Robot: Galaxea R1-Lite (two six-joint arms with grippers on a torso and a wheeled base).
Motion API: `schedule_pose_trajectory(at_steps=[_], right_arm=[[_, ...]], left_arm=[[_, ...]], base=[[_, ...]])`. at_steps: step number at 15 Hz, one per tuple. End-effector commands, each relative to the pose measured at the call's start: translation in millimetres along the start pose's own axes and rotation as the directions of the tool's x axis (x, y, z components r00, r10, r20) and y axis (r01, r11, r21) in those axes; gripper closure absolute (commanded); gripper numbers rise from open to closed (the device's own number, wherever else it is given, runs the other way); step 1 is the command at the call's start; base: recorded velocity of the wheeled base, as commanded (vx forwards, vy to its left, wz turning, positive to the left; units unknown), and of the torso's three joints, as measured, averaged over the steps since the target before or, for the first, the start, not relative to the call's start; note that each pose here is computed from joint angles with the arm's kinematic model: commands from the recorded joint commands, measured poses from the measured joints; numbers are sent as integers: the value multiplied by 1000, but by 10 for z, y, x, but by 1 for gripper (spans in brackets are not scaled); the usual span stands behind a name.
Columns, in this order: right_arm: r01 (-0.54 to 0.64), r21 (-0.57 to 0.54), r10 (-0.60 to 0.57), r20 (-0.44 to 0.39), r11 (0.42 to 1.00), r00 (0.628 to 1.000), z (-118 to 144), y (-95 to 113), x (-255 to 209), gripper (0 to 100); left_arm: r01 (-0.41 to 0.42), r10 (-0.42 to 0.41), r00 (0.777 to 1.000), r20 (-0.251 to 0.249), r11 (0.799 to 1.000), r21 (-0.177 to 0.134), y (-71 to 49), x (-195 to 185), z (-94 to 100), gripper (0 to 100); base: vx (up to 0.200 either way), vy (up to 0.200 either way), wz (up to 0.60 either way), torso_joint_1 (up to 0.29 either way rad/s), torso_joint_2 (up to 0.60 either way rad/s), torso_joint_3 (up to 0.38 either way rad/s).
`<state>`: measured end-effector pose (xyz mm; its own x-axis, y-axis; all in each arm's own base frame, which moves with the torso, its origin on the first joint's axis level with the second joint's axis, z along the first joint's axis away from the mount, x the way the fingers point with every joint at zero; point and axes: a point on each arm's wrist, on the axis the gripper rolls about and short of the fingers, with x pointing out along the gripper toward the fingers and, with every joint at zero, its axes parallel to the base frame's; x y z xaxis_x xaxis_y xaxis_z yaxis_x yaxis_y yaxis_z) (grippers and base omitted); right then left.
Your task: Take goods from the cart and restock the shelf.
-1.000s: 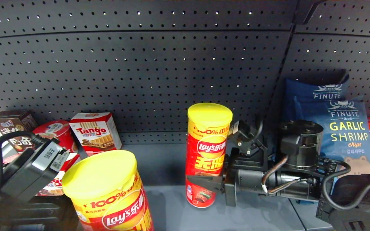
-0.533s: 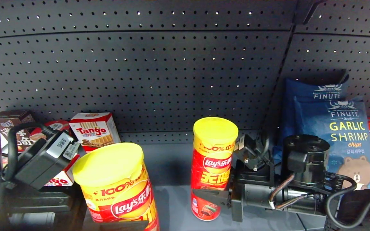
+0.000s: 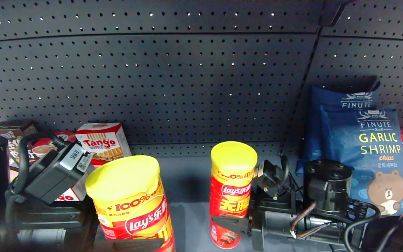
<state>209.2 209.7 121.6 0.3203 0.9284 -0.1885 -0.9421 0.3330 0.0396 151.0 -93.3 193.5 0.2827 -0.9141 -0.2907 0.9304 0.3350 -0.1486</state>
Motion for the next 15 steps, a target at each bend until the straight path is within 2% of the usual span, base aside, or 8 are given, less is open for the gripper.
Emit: schedule_pose_trajectory(at_steps=[1,6,7,15], right_arm=[[1,13,0,-25,1000,1000,-75,-8,15,100],[5,17,-4,-35,1000,999,-101,-13,-3,100],[6,16,-6,-32,1000,999,-96,-18,-3,0],[10,8,-10,-10,1000,1000,-26,38,-118,0]], left_arm=[[0,0,1000,-2,1000,-1,3,4,-5,100],[3,-3,1000,-7,1000,-7,20,23,-11,100],[3,-3,1000,-8,1000,-8,19,23,-15,100],[3,-3,1000,-6,1000,-5,12,15,-12,100]], base=[[0,0,0,0,0,0],[0,0,0,0,0,0],[0,0,0,0,0,0],[0,0,0,0,0,0]])
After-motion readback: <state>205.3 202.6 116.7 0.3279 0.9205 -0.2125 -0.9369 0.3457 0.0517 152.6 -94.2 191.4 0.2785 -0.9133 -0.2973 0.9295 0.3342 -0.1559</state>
